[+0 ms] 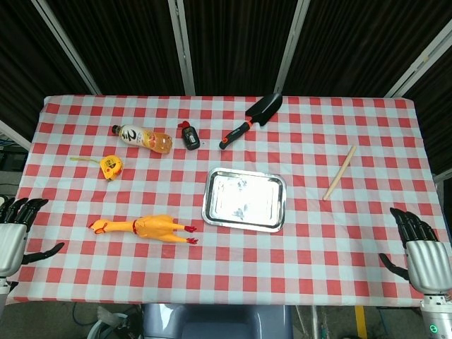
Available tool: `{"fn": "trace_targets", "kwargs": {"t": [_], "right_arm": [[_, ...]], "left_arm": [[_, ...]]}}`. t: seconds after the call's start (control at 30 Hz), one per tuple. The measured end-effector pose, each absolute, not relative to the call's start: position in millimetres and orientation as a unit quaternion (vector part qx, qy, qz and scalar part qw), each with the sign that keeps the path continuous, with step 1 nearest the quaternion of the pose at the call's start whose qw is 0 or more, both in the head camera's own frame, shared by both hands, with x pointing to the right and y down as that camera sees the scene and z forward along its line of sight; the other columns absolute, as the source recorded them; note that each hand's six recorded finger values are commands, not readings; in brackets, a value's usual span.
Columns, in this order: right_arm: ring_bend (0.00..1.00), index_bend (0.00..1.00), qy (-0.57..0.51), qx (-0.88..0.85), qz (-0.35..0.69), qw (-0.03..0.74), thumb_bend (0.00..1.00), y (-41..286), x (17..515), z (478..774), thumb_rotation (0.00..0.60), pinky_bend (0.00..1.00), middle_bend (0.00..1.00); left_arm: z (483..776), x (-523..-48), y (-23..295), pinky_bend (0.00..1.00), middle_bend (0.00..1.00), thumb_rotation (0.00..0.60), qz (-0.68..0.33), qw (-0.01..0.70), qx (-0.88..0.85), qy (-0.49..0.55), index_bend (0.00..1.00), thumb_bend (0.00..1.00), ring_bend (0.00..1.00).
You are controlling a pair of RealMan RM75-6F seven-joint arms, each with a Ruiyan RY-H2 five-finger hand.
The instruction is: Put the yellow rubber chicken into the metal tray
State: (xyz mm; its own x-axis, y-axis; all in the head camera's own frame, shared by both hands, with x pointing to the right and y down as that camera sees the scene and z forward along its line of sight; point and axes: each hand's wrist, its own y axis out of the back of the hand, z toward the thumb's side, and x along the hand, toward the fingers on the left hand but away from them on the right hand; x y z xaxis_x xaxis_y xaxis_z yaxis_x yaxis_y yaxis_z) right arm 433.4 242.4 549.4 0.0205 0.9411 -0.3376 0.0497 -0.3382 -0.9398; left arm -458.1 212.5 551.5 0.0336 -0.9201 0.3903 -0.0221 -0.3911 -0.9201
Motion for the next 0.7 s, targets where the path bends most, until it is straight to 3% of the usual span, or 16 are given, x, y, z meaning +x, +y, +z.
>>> {"fn": "trace_targets", "kwargs": {"t": [0.3,0.7], "right_arm": [[0.14,0.08,-0.413,-0.594,0.562,0.400,0.23,239.8,433.6,550.5,0.600,0.22,0.16],[0.14,0.08,-0.415,-0.586,0.566,0.405,0.23,240.7,436.4,547.1,0.600,0.22,0.16]], "left_arm": [[565.8,-450.0,208.7,0.24,0.27,0.600,-0.570,0.371,-0.627,0.380,0.26,0.05,0.22],[615.5,-405.0,191.6,0.34,0.31,0.600,-0.554,0.390,-0.670,0.304,0.25,0.06,0.28]]}}
